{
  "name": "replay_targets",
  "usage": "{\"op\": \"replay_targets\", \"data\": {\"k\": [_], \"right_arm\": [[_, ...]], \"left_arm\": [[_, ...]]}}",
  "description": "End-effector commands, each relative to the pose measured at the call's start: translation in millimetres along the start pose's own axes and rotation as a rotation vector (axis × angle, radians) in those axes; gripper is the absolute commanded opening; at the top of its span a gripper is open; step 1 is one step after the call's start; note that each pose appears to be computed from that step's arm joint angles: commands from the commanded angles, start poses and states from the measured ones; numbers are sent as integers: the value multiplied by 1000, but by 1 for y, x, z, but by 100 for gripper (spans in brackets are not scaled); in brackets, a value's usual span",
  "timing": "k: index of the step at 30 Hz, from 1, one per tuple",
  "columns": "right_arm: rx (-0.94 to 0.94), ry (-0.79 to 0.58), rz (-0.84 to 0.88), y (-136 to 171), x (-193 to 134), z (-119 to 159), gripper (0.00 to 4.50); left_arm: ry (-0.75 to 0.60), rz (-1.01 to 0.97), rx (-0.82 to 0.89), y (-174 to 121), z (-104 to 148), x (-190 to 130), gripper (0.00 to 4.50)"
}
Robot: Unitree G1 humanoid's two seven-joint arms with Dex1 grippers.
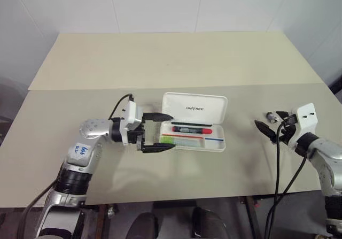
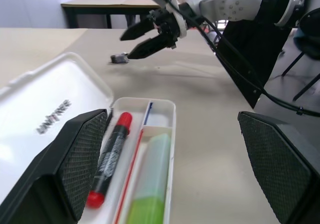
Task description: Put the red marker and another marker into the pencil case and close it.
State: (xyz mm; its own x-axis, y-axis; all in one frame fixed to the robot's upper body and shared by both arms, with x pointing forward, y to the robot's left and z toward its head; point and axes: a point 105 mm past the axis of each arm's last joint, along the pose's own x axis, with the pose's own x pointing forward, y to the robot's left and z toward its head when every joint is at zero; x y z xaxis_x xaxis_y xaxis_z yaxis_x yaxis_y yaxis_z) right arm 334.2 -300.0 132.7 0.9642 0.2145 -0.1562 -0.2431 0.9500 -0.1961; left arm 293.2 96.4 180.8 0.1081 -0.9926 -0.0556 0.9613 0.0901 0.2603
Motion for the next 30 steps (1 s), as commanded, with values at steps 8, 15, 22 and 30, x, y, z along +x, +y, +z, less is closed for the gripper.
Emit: {"op": "replay_targets", "data": {"k": [8, 15, 22, 30], "right_arm": [[66, -32, -126, -21, 14, -8, 450], [124, 26, -133, -26, 33, -34, 388], [128, -8, -62, -15, 45, -26, 138], [61, -68, 25, -3, 48, 1, 39]], "left_arm": [[-30, 12, 95, 4, 30, -5, 449], [-18, 24, 107, 5, 35, -9, 450], [-3, 33, 112, 4, 38, -15, 450], [13, 47, 95, 3, 30, -19, 450]]}}
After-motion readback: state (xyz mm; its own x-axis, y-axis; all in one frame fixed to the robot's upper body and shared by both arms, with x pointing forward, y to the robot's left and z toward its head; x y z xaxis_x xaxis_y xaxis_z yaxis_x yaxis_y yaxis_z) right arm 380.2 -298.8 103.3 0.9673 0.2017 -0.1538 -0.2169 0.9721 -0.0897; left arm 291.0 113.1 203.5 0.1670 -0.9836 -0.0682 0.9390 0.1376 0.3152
